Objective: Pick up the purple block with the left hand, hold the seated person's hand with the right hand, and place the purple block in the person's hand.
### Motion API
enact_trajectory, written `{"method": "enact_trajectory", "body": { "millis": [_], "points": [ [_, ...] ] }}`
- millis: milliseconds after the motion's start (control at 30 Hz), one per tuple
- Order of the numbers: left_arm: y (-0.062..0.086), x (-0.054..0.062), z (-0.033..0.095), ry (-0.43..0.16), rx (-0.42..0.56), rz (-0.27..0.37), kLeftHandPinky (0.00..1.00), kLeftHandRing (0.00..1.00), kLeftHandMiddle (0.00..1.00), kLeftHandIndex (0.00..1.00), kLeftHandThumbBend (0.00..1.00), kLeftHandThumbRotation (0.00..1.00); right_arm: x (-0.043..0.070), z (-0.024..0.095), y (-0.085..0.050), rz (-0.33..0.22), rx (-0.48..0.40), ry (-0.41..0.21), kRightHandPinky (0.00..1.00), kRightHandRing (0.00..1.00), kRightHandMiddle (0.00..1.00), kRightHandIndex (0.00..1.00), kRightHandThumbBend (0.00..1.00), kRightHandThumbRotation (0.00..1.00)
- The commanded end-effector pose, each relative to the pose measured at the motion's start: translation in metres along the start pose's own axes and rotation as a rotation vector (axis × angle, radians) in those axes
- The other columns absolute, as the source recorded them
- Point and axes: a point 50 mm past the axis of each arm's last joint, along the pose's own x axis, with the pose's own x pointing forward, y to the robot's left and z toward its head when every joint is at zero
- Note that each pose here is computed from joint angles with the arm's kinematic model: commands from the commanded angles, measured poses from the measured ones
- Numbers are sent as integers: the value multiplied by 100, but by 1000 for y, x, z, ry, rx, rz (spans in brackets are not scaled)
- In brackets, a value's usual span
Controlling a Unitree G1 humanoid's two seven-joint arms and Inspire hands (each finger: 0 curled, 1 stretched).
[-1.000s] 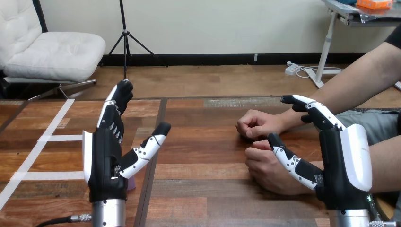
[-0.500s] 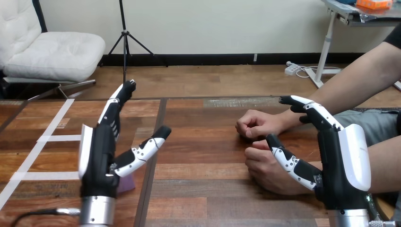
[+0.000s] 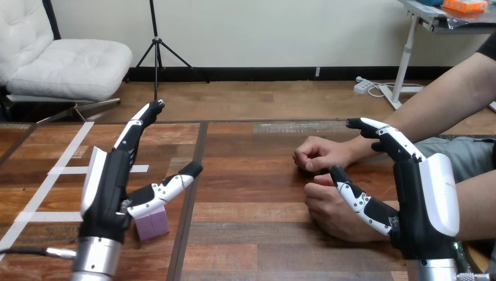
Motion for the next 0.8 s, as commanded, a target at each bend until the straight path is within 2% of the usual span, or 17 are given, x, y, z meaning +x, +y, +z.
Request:
{"method": "enact_trajectory", "body": {
  "millis": [0, 500, 767],
  "points": [
    [16, 16, 13, -57, 85, -30, 95, 90, 89, 87, 75, 27, 14, 7, -6, -51, 9, -50, 67, 75, 77, 74, 45, 14],
    [36, 21, 12, -23, 217, -116, 88, 87, 87, 86, 78, 28, 15, 7, -6, -50, 10, -45, 68, 75, 77, 74, 45, 15],
    [46, 23, 13, 27, 301, -205, 88, 89, 89, 87, 77, 29, 15, 6, -7, -47, 4, -46, 68, 75, 77, 73, 45, 15]
  ]
}}
